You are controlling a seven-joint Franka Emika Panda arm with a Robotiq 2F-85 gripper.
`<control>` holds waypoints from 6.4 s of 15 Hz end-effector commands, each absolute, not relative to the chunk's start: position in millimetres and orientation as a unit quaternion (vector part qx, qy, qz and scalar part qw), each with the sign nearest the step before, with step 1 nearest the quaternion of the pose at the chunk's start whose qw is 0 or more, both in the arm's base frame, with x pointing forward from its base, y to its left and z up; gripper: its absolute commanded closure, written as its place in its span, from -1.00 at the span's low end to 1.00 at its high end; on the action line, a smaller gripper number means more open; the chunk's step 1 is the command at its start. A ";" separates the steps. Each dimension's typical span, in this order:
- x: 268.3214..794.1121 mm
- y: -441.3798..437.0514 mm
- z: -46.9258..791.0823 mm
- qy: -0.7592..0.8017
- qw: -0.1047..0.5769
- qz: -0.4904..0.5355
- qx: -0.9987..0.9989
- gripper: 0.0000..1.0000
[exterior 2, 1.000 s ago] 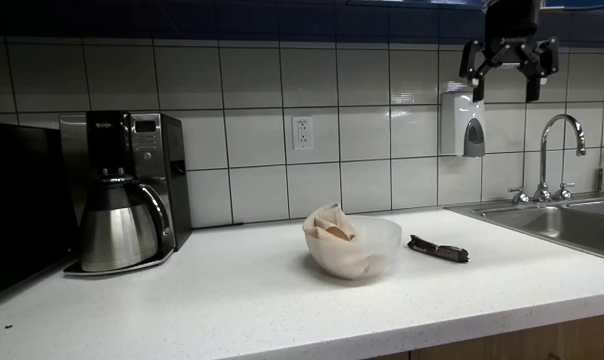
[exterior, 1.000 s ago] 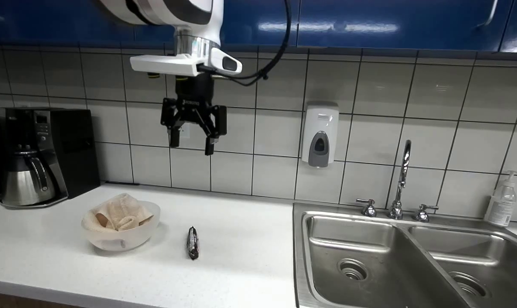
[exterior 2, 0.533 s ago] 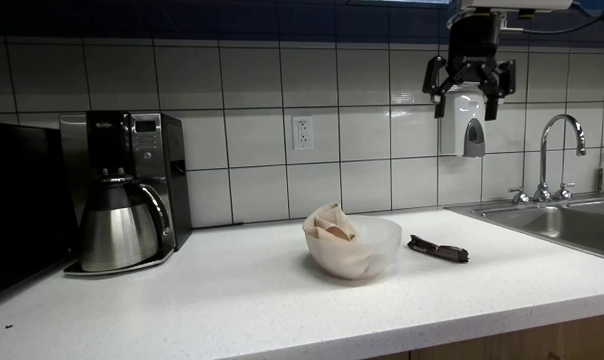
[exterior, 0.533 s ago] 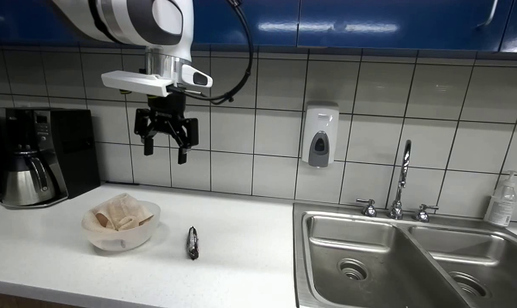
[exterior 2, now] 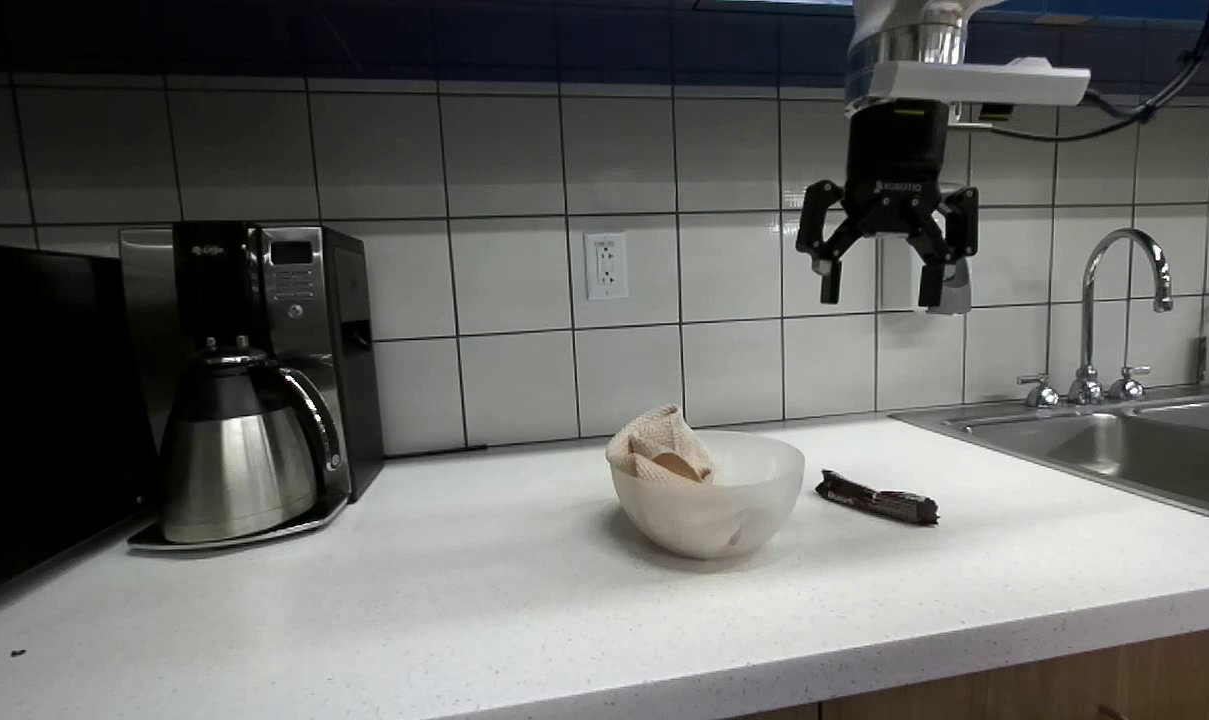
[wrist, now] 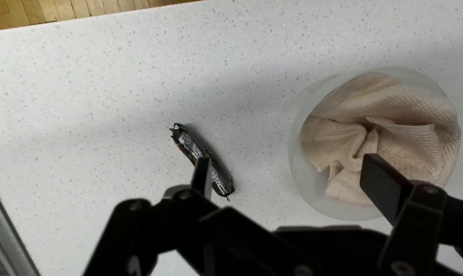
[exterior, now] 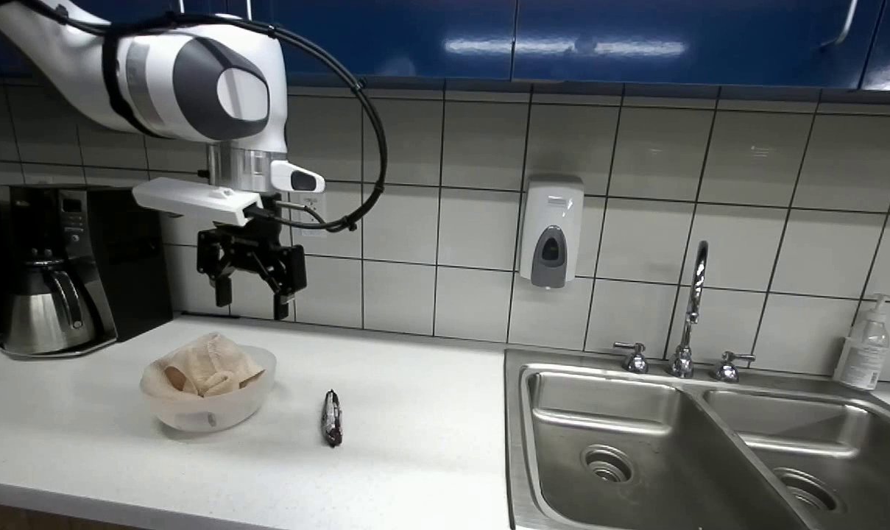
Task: Pick up the cream tea towel and put it on the kitchen counter
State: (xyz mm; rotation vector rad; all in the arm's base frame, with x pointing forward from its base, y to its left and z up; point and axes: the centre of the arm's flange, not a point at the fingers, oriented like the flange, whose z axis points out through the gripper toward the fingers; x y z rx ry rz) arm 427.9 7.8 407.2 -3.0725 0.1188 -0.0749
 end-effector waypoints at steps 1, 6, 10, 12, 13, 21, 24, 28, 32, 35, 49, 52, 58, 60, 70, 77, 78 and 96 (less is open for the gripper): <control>441.7 28.4 382.3 0.053 0.032 -0.041 -0.997 -1.00; 474.7 58.7 358.5 0.061 0.037 -0.060 -0.996 -1.00; 502.4 85.9 343.0 0.072 0.044 -0.076 -0.994 -1.00; 518.9 99.2 340.0 0.077 0.050 -0.085 -0.992 -1.00; 526.4 105.6 338.8 0.080 0.053 -0.090 -0.991 -1.00; 542.2 167.2 319.3 0.086 0.068 -0.086 -0.990 -1.00; 538.7 186.7 309.3 0.094 0.066 -0.079 -0.990 -1.00; 530.0 193.8 298.6 0.095 0.059 -0.072 -0.991 -1.00; 524.2 187.2 291.1 0.090 0.053 -0.069 -0.992 -1.00; 518.6 183.6 285.2 0.087 0.053 -0.069 -0.992 -1.00; 480.9 173.0 257.0 0.046 0.061 -0.072 -0.994 -1.00; 477.3 166.9 249.4 0.035 0.058 -0.078 -0.995 -1.00; 473.5 151.0 232.3 0.033 0.053 -0.083 -0.995 -1.00; 478.4 145.8 230.8 0.035 0.052 -0.090 -0.994 -1.00; 475.5 134.6 222.3 0.028 0.050 -0.085 -0.995 -1.00; 478.6 133.0 221.1 0.024 0.055 -0.094 -0.994 -0.45; 477.4 132.7 221.8 0.022 0.056 -0.095 -0.994 -0.39; 482.6 107.6 273.4 0.014 0.079 -0.101 -0.992 0.99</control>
